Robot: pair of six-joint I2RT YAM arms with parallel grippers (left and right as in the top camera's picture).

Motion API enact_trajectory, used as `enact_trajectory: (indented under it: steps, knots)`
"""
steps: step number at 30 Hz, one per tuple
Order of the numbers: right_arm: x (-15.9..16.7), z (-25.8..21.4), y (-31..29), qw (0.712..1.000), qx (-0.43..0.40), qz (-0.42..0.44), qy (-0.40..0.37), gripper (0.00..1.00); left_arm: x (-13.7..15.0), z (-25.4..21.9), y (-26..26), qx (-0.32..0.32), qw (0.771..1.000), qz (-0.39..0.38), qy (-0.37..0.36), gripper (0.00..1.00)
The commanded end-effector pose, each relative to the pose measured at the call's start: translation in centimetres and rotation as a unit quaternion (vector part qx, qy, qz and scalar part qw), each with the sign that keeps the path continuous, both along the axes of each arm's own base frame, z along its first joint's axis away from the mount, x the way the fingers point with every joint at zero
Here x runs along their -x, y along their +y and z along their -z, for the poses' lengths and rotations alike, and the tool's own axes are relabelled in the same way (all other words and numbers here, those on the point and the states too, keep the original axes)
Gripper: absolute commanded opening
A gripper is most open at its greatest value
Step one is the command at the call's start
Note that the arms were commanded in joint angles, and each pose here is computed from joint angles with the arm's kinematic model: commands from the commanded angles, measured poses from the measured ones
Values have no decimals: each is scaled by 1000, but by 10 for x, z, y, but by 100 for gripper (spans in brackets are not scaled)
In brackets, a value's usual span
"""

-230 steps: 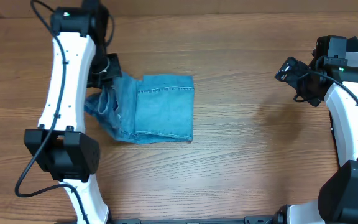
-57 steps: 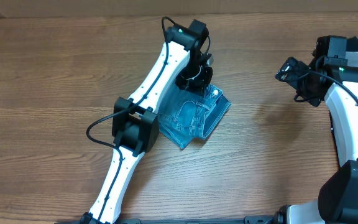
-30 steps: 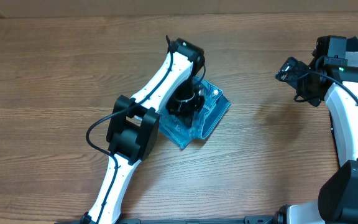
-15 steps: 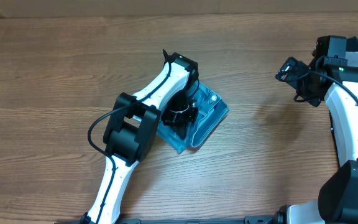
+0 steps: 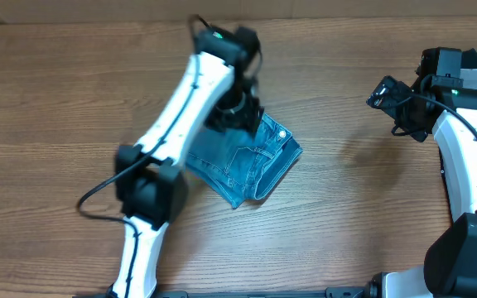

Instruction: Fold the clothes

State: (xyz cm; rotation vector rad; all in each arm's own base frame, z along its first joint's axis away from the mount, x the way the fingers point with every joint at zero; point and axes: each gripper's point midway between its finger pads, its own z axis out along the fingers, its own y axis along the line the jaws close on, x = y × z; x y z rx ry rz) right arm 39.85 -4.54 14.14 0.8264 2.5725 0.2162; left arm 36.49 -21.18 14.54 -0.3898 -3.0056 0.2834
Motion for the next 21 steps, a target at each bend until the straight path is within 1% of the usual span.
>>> enact_trajectory:
  steps: [1,5,7,11,13,17,21]
  knots:
    - [-2,-3,-1,1000,6,0,-5,100,-36,-7,41,-16,998,-31,-53,100]
    - [-2,-3,-1,1000,6,-1,-5,100,-62,11,68,-7,996,-63,-58,100]
    - [-2,-3,-1,1000,6,-1,-5,100,-68,23,70,32,997,-51,-46,100]
    - [-2,-3,-1,1000,6,0,-5,100,-67,37,58,144,989,-3,-12,100]
    - [-2,-3,-1,1000,6,-1,-5,100,-67,44,55,170,985,1,2,100]
    - [-2,-3,-1,1000,6,0,-5,100,-63,58,46,207,978,32,20,100]
    - [-2,-3,-1,1000,6,0,-5,100,-53,78,45,199,978,40,54,100]
